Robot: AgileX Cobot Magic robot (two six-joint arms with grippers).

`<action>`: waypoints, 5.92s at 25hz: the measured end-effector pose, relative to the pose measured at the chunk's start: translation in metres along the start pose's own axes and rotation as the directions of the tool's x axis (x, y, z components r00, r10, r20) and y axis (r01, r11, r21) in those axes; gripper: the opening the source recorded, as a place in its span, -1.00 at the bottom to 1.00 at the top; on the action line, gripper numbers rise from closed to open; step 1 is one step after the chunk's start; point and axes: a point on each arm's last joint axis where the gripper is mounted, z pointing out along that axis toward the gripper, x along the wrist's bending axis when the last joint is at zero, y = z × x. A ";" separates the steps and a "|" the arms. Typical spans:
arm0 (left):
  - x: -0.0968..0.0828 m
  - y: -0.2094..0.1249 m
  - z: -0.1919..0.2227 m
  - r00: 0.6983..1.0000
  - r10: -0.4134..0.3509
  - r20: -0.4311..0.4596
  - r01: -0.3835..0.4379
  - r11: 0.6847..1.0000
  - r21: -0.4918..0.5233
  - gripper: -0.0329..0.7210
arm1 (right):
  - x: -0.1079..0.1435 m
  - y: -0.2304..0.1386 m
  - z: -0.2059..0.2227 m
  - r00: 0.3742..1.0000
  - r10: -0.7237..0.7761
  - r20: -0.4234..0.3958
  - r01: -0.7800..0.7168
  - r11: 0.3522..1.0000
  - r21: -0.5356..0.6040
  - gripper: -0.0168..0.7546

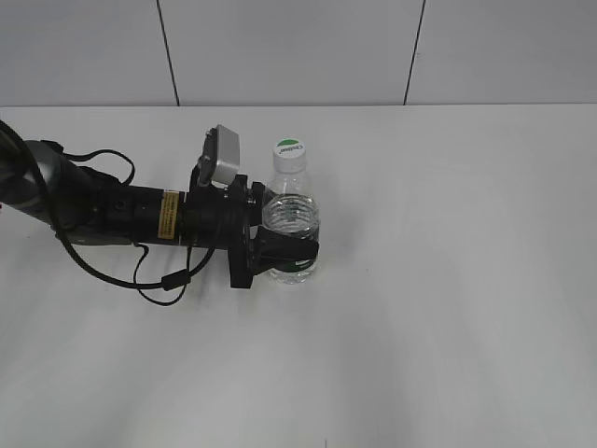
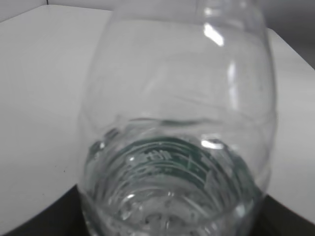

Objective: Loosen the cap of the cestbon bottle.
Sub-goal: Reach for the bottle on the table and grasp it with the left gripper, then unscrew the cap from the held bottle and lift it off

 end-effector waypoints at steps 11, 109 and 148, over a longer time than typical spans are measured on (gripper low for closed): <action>0.000 0.000 0.000 1.000 0.001 0.003 -0.001 1.000 0.001 0.17 | -0.001 0.074 0.066 0.982 -0.128 -0.137 0.158 0.958 0.239 0.26; 0.001 0.002 -0.001 1.000 -0.006 -0.002 0.006 1.000 -0.019 0.17 | 0.257 0.179 0.276 0.599 -0.404 -0.691 0.731 0.628 0.267 -0.18; 0.001 -0.002 -0.004 1.000 0.005 0.005 -0.005 1.000 0.007 0.17 | 0.259 0.184 0.272 -0.059 -0.732 -0.679 0.930 0.207 -0.303 0.48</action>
